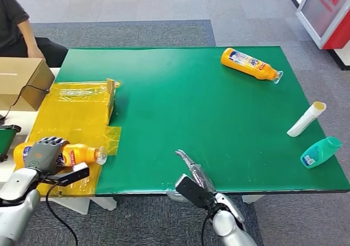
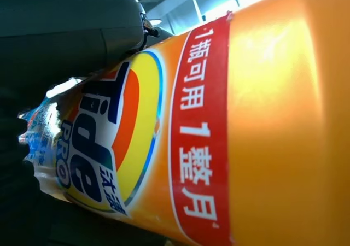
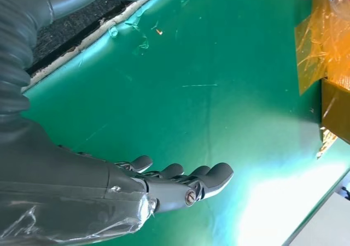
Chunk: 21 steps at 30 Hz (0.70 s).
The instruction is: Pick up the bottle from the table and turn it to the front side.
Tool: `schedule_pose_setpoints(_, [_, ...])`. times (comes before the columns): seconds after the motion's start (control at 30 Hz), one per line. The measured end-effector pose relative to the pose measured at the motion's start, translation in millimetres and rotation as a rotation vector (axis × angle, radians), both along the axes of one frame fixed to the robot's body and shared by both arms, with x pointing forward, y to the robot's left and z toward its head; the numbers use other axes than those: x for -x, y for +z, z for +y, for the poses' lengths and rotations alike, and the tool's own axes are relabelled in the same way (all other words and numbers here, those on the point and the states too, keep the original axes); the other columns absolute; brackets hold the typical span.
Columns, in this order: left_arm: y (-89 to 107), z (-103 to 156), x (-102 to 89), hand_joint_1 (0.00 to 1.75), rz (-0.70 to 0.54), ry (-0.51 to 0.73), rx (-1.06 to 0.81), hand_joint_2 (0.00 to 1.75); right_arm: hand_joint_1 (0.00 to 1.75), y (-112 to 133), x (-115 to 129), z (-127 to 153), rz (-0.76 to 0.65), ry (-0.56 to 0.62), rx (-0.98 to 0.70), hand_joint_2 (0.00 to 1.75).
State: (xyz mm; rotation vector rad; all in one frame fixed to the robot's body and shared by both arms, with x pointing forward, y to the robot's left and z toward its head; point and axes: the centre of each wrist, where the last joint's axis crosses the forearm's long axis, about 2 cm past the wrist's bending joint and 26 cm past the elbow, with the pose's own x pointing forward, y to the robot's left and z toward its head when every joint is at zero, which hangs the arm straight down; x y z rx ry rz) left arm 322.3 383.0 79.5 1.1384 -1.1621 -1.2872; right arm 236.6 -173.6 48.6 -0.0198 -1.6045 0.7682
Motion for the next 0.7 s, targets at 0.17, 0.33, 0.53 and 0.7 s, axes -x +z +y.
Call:
schedule_pose_setpoints(0.17, [-0.2,-2.3,-10.3,0.00,-0.025,0.049,-0.038,1.75,0.00,0.9,-0.5,0.3,0.002,0.003,-0.002,1.75])
schedule_pose_setpoints(0.33, [0.6,-16.4,-16.2,0.00,-0.039,0.062,0.023,0.00,0.00,2.5,-0.5,1.4,0.006,0.008,-0.001,1.75])
schedule_pose_setpoints(0.53, [-1.0,-34.0,-11.3,0.00,-0.065,0.027,0.198,0.00,0.00,3.3,2.6,1.3,0.011,0.003,-0.004,1.75])
schedule_pose_setpoints(0.7, [0.1,-40.6,-6.1,0.00,-0.094,0.018,0.323,0.00,0.00,3.1,5.2,1.1,0.016,-0.001,-0.005,1.75])
